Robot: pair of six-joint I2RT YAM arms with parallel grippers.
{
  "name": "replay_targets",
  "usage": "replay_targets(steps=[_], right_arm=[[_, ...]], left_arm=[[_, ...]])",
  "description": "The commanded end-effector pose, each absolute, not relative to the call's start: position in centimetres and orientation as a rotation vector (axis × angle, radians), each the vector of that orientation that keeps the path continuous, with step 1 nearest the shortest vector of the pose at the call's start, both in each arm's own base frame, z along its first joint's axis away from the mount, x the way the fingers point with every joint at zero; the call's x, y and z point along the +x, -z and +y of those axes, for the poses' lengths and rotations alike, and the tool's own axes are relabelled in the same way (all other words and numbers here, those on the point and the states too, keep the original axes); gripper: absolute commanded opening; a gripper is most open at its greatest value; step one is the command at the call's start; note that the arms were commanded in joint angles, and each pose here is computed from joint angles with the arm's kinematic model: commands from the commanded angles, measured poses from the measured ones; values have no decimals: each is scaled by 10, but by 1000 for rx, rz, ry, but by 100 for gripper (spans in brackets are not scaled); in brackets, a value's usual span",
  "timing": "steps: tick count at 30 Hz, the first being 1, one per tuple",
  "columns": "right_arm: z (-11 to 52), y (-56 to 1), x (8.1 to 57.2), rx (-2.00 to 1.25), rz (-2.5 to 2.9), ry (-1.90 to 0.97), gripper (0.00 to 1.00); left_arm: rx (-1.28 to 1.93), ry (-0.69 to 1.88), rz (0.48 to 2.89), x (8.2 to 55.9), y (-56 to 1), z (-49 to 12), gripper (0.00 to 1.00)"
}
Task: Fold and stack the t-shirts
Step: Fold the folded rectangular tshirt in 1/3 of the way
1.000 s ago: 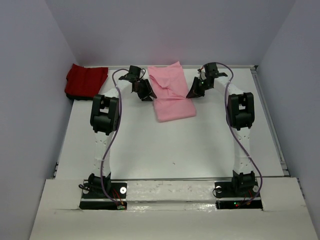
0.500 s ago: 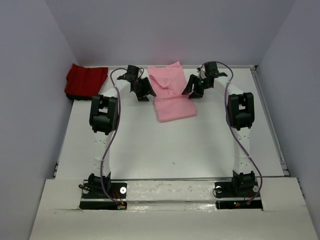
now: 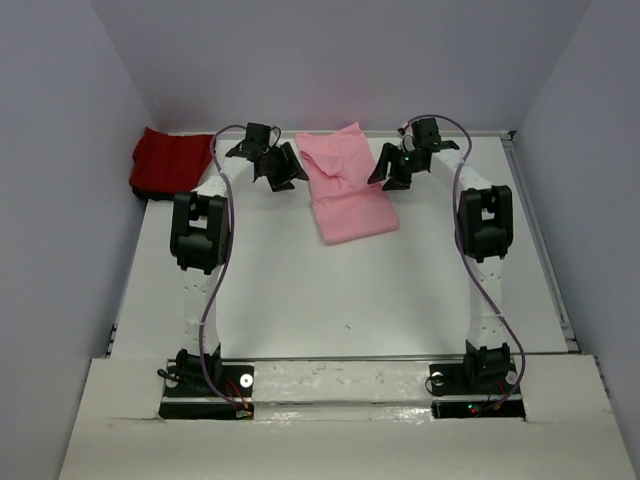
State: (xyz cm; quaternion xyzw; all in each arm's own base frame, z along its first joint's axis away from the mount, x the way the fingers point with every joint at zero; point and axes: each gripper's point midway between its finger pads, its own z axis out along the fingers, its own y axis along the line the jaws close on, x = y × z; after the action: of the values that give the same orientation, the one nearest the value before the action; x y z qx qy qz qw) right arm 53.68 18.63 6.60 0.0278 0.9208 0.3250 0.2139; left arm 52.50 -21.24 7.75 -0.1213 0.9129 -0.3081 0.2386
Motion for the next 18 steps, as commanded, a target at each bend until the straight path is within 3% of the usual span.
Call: replay_targets(steps=[1, 6, 18], right_arm=[[183, -140, 546, 3, 2402, -892, 66], [164, -147, 538, 45, 2409, -889, 66], [128, -93, 504, 149, 2518, -938, 66]], left_arm=[[-236, 944, 2320, 521, -163, -218, 63], [-292, 1009, 2369, 484, -143, -218, 63], [-452, 1040, 2446, 406, -91, -217, 63]])
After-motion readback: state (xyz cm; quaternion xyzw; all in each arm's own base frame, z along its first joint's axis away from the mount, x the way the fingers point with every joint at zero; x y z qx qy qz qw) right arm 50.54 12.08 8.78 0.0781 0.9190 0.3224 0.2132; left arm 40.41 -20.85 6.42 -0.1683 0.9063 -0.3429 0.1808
